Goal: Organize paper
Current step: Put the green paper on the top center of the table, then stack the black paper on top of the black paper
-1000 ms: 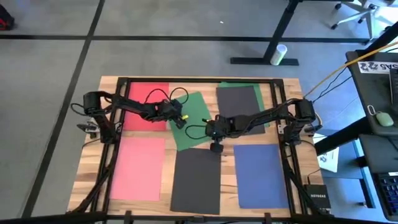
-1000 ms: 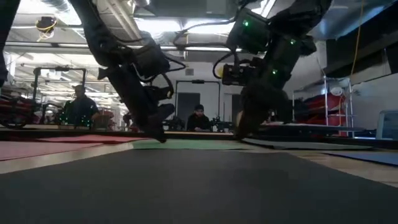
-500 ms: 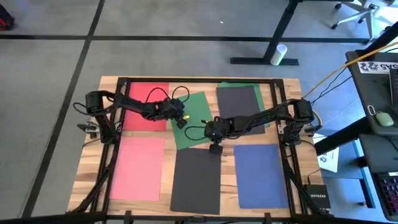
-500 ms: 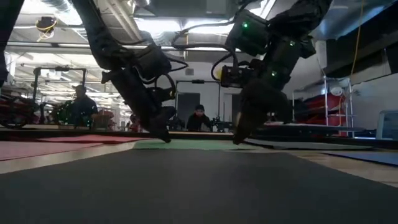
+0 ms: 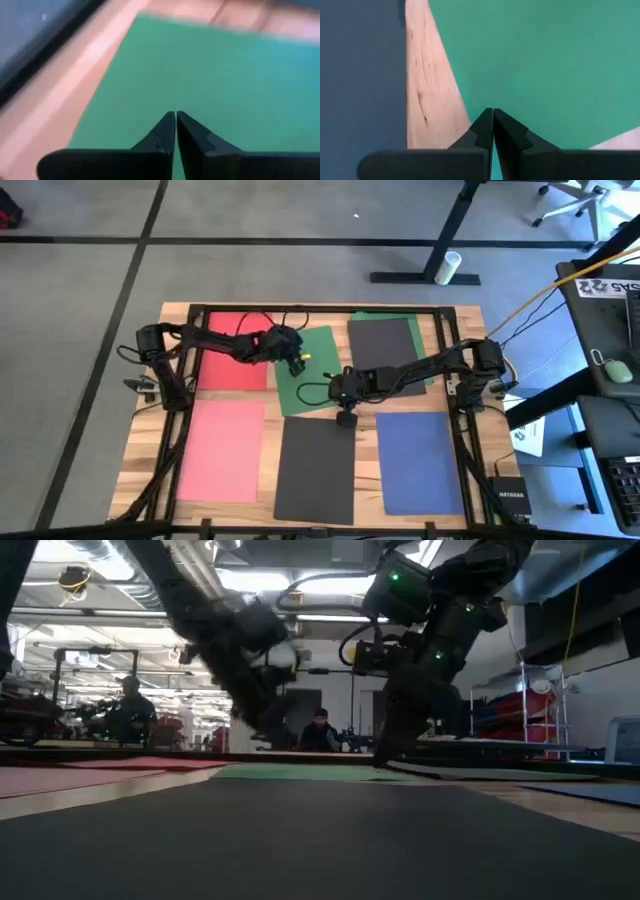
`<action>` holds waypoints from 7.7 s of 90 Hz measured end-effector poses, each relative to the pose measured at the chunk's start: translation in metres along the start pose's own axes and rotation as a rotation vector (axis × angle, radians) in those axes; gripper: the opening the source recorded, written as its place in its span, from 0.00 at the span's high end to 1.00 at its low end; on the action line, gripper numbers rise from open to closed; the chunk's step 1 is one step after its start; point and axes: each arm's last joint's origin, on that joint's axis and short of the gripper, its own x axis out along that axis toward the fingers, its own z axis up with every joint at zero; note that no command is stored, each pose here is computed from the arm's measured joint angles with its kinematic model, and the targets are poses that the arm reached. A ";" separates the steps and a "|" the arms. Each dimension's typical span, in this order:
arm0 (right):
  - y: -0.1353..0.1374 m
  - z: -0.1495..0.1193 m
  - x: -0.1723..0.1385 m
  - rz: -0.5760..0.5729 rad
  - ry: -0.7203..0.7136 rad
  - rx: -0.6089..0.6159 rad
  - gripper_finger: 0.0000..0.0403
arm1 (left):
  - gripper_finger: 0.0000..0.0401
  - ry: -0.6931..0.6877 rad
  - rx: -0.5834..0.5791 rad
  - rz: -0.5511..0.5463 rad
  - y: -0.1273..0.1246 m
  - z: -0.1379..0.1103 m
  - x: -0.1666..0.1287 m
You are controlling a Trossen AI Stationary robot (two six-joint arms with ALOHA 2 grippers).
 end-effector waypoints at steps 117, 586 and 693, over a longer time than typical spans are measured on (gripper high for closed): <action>-0.001 0.001 -0.003 -0.019 -0.010 -0.027 1.00 | 1.00 0.432 0.168 0.233 0.032 -0.031 0.024; -0.008 -0.013 -0.014 -0.106 0.050 0.019 1.00 | 0.99 0.538 0.516 -0.063 -0.060 -0.039 -0.023; -0.010 -0.050 -0.074 -0.157 -0.065 0.067 1.00 | 0.98 0.122 0.376 -0.295 -0.107 0.020 -0.033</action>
